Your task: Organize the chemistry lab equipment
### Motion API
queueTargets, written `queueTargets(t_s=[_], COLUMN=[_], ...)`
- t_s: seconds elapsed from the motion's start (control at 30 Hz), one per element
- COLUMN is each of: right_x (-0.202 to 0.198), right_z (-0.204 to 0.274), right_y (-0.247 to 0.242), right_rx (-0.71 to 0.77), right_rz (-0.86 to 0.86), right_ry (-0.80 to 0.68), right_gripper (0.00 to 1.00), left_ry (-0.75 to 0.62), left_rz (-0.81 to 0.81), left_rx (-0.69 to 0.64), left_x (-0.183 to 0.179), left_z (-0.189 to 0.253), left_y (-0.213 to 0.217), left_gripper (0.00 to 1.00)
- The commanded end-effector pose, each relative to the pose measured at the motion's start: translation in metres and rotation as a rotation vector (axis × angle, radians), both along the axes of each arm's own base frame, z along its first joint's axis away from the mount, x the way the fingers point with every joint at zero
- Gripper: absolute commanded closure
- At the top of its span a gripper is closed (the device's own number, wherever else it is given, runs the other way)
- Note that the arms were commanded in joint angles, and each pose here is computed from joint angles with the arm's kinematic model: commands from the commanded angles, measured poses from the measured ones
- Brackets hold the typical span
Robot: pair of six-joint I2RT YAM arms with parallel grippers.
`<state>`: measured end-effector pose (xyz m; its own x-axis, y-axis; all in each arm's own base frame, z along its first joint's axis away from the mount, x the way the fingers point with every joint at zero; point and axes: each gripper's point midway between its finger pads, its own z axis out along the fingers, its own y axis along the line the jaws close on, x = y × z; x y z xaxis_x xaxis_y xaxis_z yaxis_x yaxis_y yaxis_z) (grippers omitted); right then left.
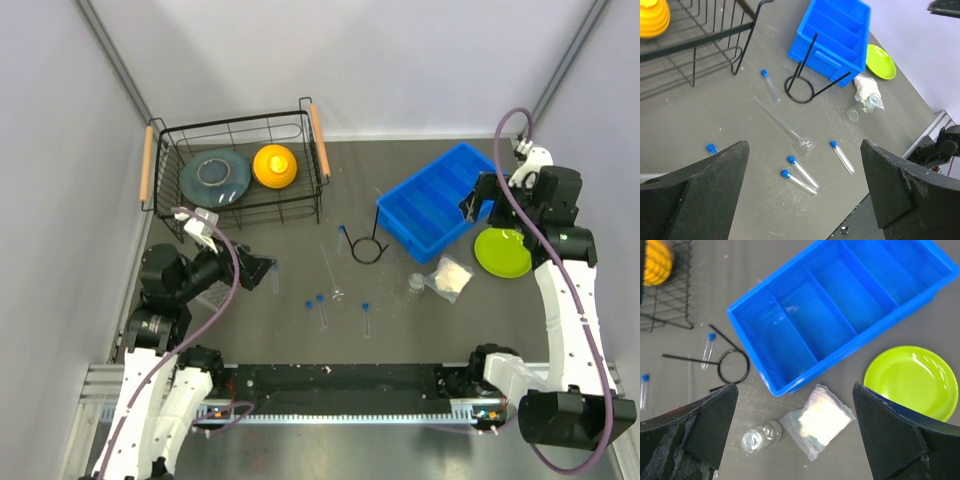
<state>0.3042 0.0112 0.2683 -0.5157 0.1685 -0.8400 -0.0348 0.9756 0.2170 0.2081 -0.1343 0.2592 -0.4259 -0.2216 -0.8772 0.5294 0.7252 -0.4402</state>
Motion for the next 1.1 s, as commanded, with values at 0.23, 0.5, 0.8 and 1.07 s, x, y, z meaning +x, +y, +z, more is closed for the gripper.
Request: queueTargets(t_s=[0.23, 0.5, 0.8, 1.07], right_x=[-0.059, -0.075, -0.086, -0.093], right_z=[0.014, -0.004, -0.03, -0.053], right_y=[0.123, 0.141, 0.133, 0.133], right_rx=[-0.022, -0.008, -0.064, -0.027], right_rz=[0.887, 1.034, 1.034, 1.036], right_ry=[-0.186, -0.182, -0.159, -0.094], right_gripper=[0.01, 0.01, 0.01, 0.01], left_ry=[-0.164, -0.115, 0.025, 0.173], left_rz=[-0.191, -0.332, -0.437, -0.332], left_rx=[0.014, 0.21, 0.263, 0.263], left_x=[0.005, 0.004, 0.032, 0.08], left_z=[0.02, -0.024, -0.053, -0.089], left_y=[-0.031, -0.097, -0.165, -0.196], left_gripper=[0.01, 0.01, 0.01, 0.12])
